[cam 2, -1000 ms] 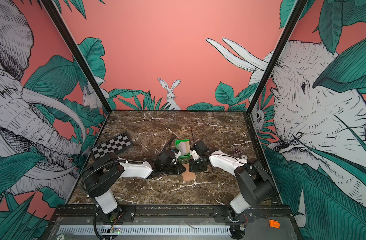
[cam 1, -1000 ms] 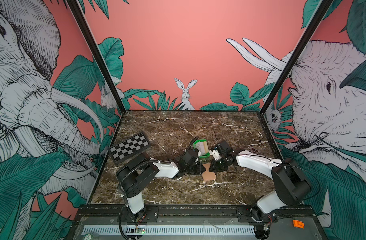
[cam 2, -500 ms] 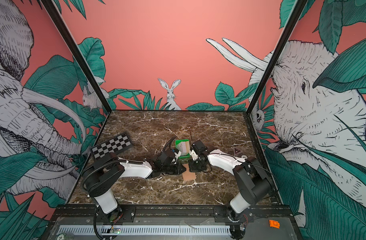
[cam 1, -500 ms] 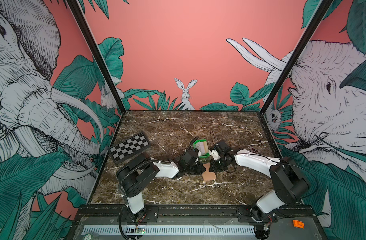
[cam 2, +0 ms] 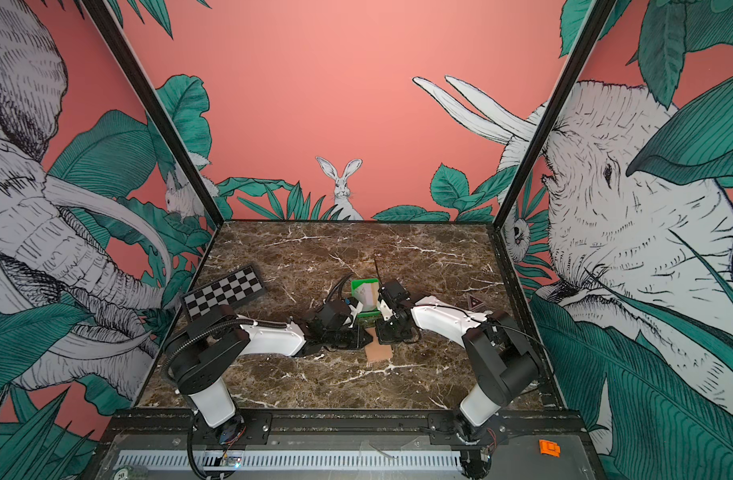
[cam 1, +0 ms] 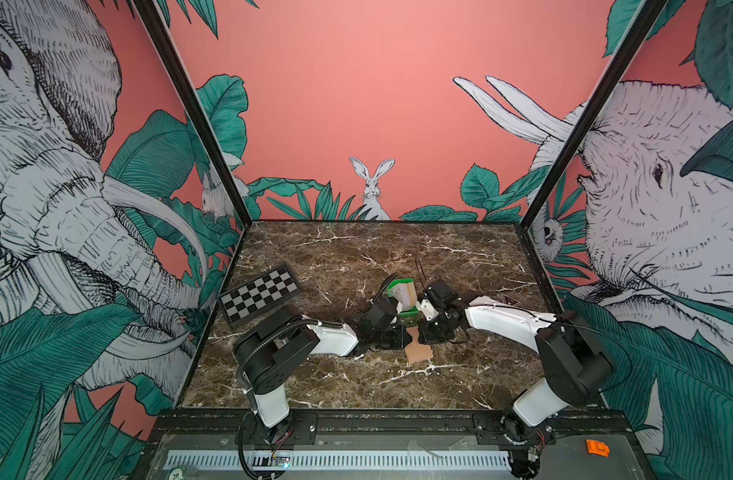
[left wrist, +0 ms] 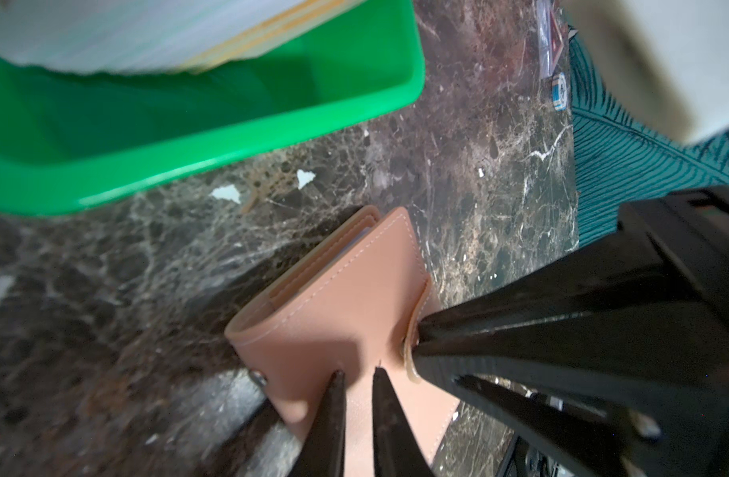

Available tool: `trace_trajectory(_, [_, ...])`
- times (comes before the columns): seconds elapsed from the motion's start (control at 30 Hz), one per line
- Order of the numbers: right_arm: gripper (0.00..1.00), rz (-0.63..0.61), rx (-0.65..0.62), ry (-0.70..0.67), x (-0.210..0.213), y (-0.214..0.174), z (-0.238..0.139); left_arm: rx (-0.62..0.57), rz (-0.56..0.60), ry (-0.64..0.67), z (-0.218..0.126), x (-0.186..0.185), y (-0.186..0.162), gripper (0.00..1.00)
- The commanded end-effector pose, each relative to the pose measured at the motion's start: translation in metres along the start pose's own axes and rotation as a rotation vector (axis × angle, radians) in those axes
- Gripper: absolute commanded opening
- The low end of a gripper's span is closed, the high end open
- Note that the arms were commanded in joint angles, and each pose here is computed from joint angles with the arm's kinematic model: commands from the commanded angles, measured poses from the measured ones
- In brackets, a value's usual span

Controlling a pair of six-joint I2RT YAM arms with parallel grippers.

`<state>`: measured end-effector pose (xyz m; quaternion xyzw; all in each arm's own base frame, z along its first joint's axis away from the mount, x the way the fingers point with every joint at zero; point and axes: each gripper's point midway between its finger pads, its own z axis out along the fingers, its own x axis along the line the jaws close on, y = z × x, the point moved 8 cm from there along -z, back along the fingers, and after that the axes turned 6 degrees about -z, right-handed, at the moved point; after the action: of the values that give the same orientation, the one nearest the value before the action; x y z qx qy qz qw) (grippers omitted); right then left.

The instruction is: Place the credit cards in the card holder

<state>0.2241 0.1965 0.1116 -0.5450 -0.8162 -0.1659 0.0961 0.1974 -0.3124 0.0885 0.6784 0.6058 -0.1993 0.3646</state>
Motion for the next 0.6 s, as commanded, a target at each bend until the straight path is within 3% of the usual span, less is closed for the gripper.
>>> trace_trajectory(0.0, [0.11,-0.018,0.055,-0.057,-0.0040,-0.0075,0.0111,0.050,-0.029,0.073,0.0065,0.0186,-0.0135,0.16])
trace_trajectory(0.57, [0.11,-0.026,0.075,-0.120,-0.0041,-0.0103,0.0140,0.050,-0.031,0.073,0.0058,0.0199,-0.0145,0.16])
